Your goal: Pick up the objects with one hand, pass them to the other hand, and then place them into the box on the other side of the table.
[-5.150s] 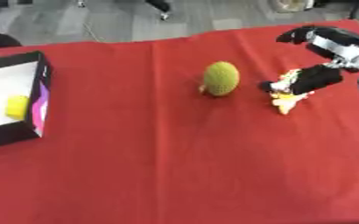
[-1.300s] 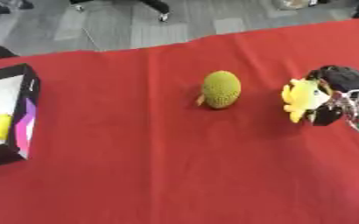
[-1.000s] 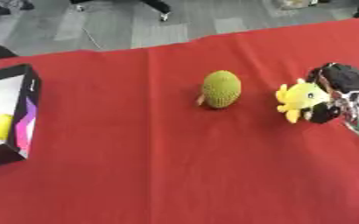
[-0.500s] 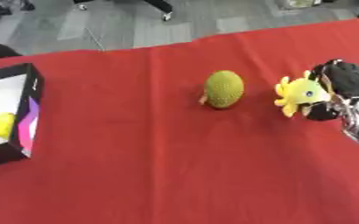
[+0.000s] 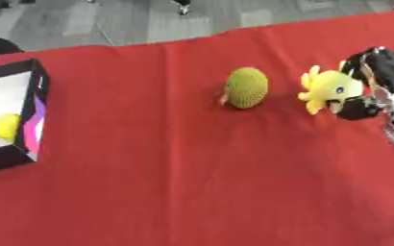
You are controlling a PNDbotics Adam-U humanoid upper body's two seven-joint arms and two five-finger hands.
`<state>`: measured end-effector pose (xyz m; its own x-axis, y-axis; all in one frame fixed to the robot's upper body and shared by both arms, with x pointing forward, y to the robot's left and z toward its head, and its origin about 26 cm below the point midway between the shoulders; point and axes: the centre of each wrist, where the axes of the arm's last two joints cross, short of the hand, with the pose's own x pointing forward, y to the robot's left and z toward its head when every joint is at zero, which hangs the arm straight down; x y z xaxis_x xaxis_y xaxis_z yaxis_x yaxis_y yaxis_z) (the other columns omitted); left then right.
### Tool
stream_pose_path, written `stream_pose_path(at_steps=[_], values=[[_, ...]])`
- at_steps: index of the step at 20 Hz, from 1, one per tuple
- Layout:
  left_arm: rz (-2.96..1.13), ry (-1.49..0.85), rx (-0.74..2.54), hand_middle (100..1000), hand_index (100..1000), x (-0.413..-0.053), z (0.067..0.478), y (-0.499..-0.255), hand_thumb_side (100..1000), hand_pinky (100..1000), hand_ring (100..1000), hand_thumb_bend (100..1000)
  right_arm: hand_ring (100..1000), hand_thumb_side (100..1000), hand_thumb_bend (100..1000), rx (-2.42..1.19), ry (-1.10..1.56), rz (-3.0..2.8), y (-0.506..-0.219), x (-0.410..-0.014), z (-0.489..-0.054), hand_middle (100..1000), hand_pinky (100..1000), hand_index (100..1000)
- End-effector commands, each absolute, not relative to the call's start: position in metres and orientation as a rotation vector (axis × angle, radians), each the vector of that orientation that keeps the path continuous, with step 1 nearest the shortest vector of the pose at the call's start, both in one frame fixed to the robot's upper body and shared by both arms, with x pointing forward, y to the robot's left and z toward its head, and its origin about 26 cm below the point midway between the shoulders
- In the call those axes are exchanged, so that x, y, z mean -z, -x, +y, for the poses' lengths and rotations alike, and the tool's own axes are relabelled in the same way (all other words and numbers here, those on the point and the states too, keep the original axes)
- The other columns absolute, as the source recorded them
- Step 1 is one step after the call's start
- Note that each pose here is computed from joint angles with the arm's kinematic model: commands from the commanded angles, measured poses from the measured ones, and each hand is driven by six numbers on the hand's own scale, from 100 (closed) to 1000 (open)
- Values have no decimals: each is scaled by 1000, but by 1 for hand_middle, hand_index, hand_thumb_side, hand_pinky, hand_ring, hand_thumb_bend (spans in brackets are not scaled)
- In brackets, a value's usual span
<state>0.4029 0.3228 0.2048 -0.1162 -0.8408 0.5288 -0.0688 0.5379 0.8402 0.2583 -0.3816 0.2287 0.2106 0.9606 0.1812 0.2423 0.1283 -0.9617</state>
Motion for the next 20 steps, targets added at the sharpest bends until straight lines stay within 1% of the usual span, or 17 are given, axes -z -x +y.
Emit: stream_pose_path(at_steps=[1, 4, 10, 15, 17, 20], values=[[-1566, -854, 791, 646, 763, -219, 337, -400, 532, 829, 706, 100, 642, 100, 294, -821, 1354, -1331, -259, -248, -377, 396, 748, 498], [-1560, -855, 795, 646, 762, -218, 337, -400, 534, 829, 705, 100, 637, 100, 288, -824, 1312, -1358, -260, -248, -375, 394, 726, 496], [-1550, -856, 795, 644, 762, -216, 340, -400, 536, 829, 702, 100, 626, 100, 259, -798, 1199, -1419, -262, -246, -370, 392, 652, 494], [-1550, -856, 794, 644, 764, -216, 341, -399, 536, 829, 700, 100, 621, 100, 225, -755, 1087, -1485, -265, -241, -363, 393, 580, 494], [-1553, -855, 790, 644, 764, -216, 341, -399, 537, 829, 699, 100, 617, 100, 192, -724, 1031, -1524, -268, -241, -358, 393, 536, 494], [-1560, -856, 787, 647, 766, -218, 341, -399, 534, 828, 698, 100, 615, 100, 169, -676, 957, -1579, -273, -241, -349, 394, 511, 494]])
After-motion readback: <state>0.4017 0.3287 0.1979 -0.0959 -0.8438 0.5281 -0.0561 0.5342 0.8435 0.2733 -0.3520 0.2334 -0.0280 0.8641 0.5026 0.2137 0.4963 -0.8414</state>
